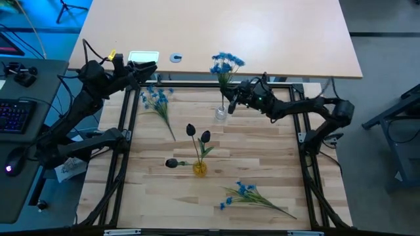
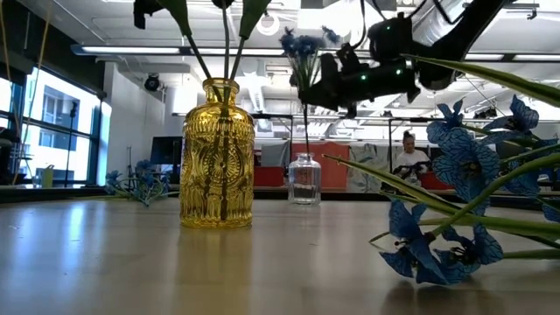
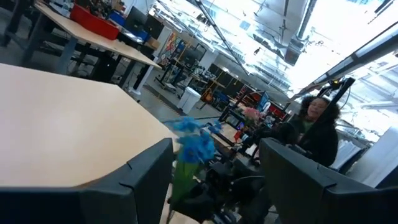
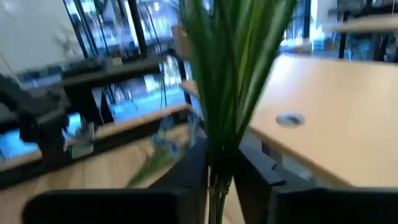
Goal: Sort flowers into vase by color
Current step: Put the top right blue flowers into the transparent vase
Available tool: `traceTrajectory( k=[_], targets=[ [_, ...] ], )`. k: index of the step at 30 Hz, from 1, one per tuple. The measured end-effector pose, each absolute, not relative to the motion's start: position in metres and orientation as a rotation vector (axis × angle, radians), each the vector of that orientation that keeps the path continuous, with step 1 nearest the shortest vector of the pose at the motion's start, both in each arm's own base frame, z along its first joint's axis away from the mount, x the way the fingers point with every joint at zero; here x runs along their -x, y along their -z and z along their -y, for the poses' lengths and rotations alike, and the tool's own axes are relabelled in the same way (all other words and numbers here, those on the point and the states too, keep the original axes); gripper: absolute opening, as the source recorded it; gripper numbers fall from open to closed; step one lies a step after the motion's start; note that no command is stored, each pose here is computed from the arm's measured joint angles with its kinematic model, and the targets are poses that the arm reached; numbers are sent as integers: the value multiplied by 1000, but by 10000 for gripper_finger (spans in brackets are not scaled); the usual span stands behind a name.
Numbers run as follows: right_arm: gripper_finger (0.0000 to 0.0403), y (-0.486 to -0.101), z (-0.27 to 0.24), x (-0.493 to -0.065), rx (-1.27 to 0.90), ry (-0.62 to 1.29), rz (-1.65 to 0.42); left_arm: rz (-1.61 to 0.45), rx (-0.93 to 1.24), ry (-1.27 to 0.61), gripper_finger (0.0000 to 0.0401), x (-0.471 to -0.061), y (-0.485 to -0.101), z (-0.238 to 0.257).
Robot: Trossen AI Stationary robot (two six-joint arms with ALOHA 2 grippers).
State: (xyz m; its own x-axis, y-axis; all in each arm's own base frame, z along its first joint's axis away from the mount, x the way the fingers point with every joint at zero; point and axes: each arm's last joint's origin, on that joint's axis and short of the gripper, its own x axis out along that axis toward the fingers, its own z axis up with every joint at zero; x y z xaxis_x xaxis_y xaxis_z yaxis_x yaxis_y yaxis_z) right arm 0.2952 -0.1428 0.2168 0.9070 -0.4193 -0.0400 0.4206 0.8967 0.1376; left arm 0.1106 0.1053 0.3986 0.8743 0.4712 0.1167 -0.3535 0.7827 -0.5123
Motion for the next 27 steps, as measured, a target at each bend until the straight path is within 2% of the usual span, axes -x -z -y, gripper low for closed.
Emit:
traceTrajectory(
  k=[10,14,18,27],
  targets=[
    [225,-247,123,-265,-199,449,-173,232,440,-462,225,-110,-399,-106],
    [271,-254,115,-254,-192,432,-231,234,439,-467,225,-110,-399,-106],
    [291,-261,111,-241,-182,436,-280,230,413,-476,225,-110,-399,-106],
    [293,-282,98,-214,-159,442,-284,221,373,-483,225,-110,-399,-106]
  ],
)
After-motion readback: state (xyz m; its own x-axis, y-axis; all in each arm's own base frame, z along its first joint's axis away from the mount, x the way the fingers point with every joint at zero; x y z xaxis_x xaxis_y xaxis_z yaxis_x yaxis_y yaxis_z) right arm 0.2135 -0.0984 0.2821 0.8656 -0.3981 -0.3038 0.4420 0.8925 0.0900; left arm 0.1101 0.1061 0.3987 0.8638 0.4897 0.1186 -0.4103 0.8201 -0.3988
